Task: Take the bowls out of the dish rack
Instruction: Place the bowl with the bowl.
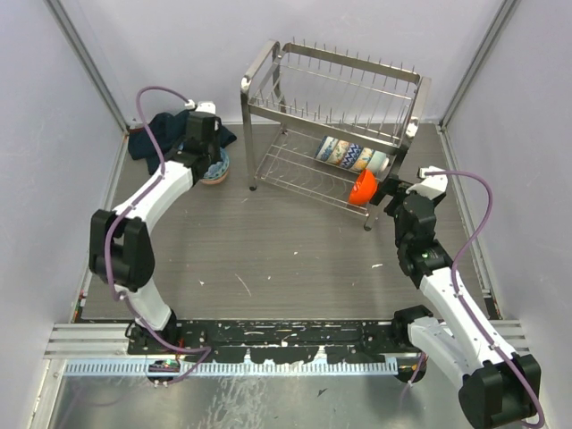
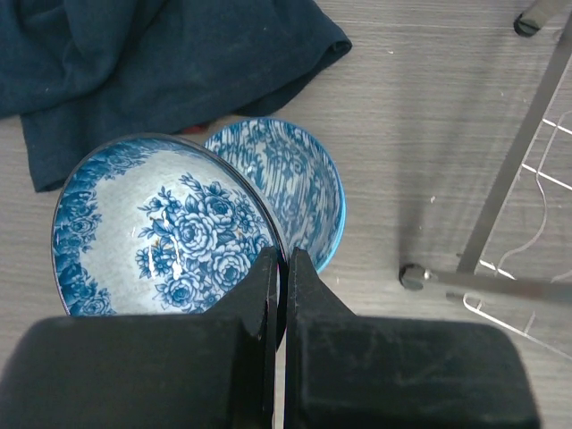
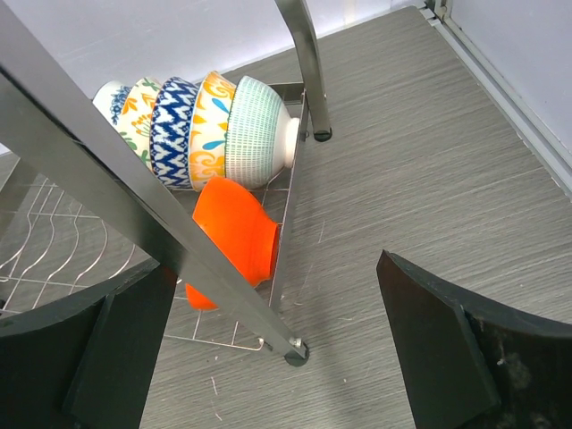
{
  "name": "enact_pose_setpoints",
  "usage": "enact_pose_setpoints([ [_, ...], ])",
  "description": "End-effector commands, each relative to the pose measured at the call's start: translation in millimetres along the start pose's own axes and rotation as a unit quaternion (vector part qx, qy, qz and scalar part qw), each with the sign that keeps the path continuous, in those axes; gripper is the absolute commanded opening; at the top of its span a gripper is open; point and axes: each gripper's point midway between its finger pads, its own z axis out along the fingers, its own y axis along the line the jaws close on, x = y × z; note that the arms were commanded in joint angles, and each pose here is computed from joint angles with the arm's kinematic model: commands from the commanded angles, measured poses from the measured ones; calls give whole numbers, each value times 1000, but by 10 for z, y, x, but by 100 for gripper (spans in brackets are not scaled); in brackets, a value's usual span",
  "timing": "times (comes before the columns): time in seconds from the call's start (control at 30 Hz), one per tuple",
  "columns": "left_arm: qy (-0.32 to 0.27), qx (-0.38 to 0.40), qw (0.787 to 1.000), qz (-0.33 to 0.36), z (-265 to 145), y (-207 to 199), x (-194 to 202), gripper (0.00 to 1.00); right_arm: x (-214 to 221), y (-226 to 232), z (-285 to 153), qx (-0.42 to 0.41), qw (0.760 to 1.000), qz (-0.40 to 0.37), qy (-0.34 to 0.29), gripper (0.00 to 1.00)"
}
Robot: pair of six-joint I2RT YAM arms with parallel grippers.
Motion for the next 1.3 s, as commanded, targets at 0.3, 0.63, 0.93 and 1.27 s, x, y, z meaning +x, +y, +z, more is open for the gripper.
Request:
enact_pose_setpoints([
  [0.3, -18, 17, 1000, 19, 416, -150, -344, 0, -296, 31, -19, 7, 999, 14, -40, 100],
  [0.63, 11, 30, 999, 18, 603, -244, -110, 0, -270, 32, -13, 7, 999, 13, -37, 100],
  [0.93, 34, 35, 999, 16, 603, -305, 39, 0, -269, 33, -14, 7, 999, 14, -38, 100],
  [1.27, 52, 28, 998, 25, 587, -342, 151, 2, -279, 35, -27, 6, 999, 15, -40, 100],
])
